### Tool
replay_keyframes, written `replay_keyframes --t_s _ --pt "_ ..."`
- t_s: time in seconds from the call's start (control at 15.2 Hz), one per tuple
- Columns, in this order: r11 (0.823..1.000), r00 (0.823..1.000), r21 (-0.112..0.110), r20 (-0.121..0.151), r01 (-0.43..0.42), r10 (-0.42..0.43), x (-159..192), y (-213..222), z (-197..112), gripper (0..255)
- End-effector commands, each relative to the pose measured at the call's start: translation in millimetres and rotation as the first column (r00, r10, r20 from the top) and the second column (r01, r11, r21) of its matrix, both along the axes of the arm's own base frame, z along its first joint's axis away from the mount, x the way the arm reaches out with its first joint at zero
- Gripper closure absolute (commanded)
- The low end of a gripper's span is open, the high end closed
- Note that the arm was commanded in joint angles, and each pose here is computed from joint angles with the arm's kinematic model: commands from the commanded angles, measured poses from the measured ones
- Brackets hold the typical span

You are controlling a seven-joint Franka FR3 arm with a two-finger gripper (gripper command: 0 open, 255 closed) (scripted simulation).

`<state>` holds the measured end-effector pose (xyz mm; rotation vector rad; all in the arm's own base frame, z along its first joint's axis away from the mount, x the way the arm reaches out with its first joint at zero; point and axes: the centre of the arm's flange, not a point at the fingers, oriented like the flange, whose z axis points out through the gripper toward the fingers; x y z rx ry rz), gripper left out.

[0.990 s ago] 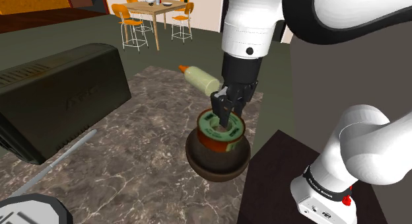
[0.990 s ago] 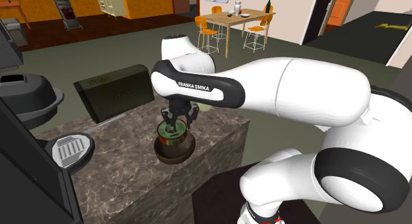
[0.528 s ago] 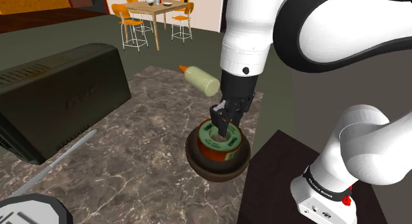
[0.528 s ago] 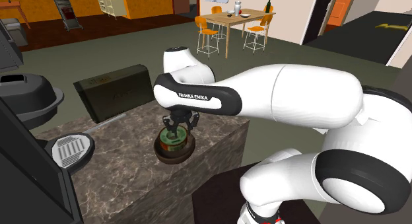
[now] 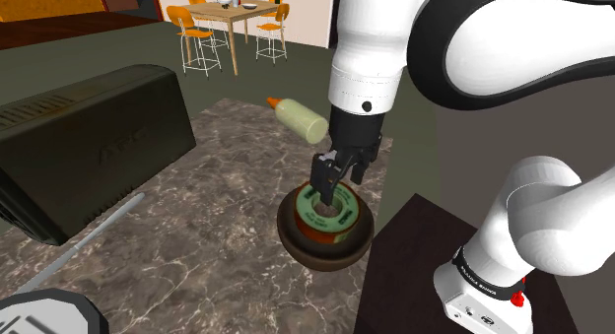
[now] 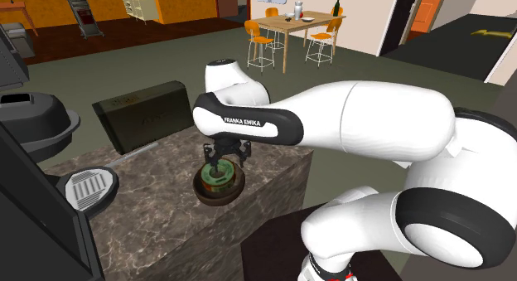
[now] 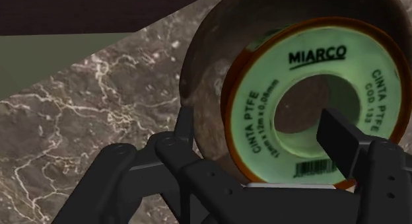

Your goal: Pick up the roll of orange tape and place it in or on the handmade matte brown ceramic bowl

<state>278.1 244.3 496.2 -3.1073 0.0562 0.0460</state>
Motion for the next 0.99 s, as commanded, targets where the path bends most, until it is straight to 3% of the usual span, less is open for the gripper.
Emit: replay_keyframes --t_s 0.0,0.2,0.46,0.92 --pt "1.000 1.000 0.000 0.000 0.000 0.000 0 0 0 0" --pt "1.000 1.000 0.000 0.000 0.000 0.000 0 0 0 0" --pt "1.000 1.000 0.000 0.000 0.000 0.000 1 -2 50 0" --pt "1.000 1.000 0.000 0.000 0.000 0.000 1 -2 50 0"
